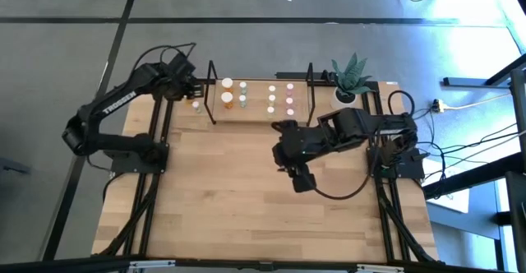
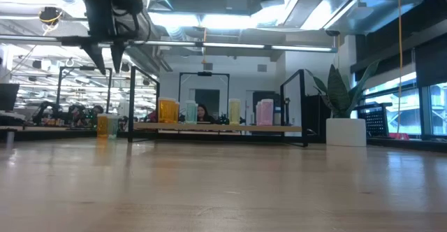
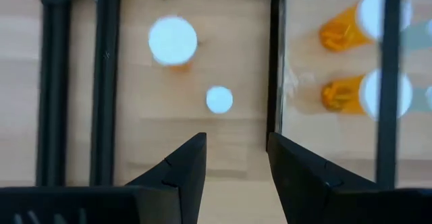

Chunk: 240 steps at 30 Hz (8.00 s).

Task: Pick and place medicine bottles onto shelf by color
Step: Put the blue pill bottle on the shelf aligned with the other blue pill bottles

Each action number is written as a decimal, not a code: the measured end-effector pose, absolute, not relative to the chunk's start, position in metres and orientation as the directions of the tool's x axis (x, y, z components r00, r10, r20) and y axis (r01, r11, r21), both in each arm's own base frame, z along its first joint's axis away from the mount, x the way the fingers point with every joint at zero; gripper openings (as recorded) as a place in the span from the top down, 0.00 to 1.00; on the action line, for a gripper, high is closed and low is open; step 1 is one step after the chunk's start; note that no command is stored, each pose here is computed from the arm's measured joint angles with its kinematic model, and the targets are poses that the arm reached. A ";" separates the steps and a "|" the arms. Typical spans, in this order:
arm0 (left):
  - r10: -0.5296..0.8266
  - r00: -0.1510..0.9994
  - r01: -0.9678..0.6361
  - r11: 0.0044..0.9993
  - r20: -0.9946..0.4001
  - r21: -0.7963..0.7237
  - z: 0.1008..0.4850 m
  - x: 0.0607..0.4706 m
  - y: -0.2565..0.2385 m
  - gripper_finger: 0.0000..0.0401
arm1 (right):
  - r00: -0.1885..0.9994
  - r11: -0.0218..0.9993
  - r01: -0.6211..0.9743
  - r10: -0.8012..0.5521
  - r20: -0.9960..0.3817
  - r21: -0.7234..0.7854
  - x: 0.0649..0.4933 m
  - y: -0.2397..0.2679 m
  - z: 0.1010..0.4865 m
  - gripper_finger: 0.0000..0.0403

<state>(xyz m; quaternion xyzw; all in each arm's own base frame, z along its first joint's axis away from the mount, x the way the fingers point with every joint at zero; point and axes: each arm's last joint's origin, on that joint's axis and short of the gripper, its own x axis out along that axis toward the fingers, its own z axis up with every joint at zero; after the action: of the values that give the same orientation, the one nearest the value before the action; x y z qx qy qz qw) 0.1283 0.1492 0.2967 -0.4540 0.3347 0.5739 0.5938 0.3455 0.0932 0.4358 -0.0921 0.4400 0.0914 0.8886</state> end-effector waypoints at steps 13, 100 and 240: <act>0.136 0.112 -0.969 -0.203 -0.984 -0.139 0.256 0.131 0.194 0.62 | 0.589 0.950 -0.296 0.105 -0.801 -0.094 0.344 0.090 0.437 0.51; 0.086 0.112 -0.966 -0.225 -0.990 -0.129 0.247 0.125 0.204 0.62 | 0.547 0.891 0.304 -0.453 -0.704 -0.337 0.318 -0.026 0.464 0.51; 0.230 0.137 -0.647 -0.716 -0.963 -0.263 0.186 0.131 0.200 0.74 | 0.573 0.891 0.316 -0.454 -0.683 -0.327 0.321 -0.027 0.467 0.51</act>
<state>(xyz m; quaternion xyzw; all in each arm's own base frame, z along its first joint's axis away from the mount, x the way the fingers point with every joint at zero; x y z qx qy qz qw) 0.1305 0.2002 0.1865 -0.6712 0.1552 0.6383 0.3434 0.3211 -0.0265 0.4666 -0.0846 0.4075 -0.2181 0.8827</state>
